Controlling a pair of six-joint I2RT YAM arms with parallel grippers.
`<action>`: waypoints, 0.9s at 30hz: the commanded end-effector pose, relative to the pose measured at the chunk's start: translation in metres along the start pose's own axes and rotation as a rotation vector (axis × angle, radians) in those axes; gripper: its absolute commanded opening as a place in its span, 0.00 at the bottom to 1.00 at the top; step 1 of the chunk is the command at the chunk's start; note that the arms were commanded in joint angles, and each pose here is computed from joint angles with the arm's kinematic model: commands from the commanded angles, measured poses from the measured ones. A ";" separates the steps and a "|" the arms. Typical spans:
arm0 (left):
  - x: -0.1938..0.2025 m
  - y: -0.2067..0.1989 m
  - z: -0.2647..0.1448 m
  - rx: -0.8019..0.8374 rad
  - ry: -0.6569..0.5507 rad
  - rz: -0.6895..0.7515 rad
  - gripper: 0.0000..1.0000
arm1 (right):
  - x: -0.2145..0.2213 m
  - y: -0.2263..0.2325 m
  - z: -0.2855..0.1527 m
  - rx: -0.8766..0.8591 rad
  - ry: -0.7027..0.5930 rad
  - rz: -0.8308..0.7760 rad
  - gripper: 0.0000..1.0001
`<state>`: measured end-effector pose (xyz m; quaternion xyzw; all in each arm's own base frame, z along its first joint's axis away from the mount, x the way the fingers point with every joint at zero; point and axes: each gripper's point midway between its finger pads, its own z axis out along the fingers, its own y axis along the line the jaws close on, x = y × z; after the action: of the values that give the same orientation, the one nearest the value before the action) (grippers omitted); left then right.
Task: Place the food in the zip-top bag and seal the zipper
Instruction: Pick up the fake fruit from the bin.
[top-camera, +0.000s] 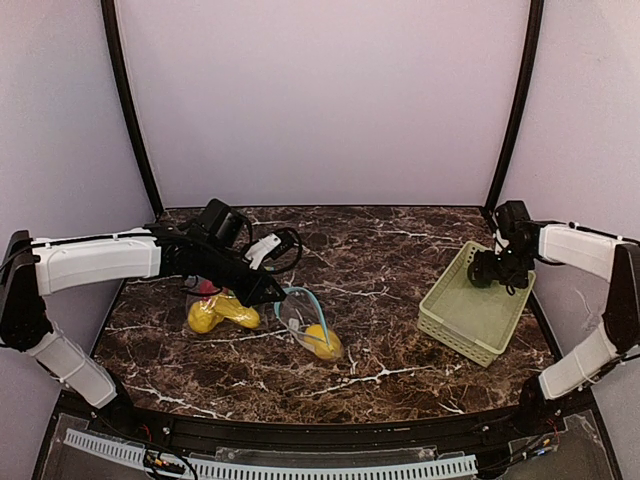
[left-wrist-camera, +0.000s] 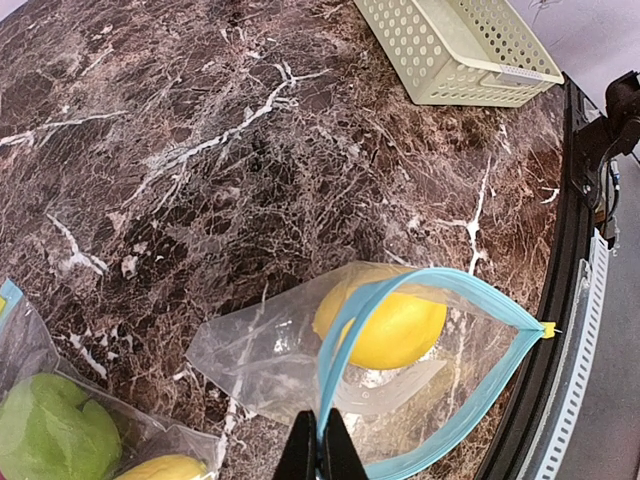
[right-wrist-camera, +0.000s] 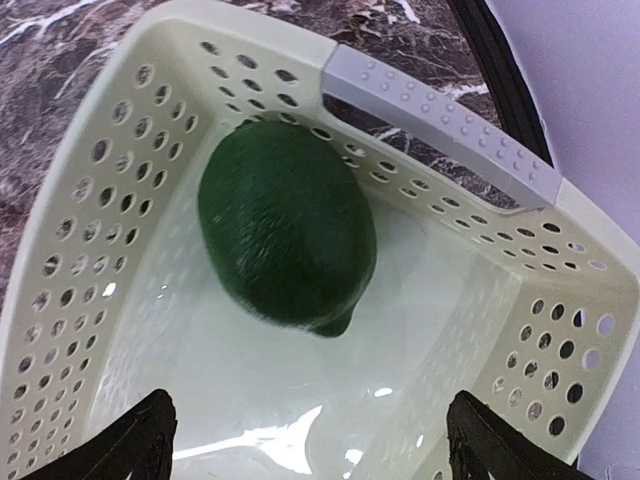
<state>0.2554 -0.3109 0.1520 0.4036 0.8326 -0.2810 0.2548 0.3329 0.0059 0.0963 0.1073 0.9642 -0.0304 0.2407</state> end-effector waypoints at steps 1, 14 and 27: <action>0.005 -0.003 -0.002 0.020 0.023 -0.014 0.01 | -0.024 -0.006 0.016 0.000 -0.020 0.011 0.92; 0.004 -0.003 0.000 0.022 0.028 -0.011 0.01 | -0.036 0.003 0.067 -0.034 0.043 -0.035 0.75; 0.005 -0.003 0.001 0.023 0.036 -0.012 0.01 | -0.032 0.003 0.027 -0.017 0.003 -0.044 0.50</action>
<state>0.2533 -0.3100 0.1454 0.4037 0.8369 -0.2795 0.2421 0.3823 -0.0033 0.0543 0.0864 0.9734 -0.0181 0.2114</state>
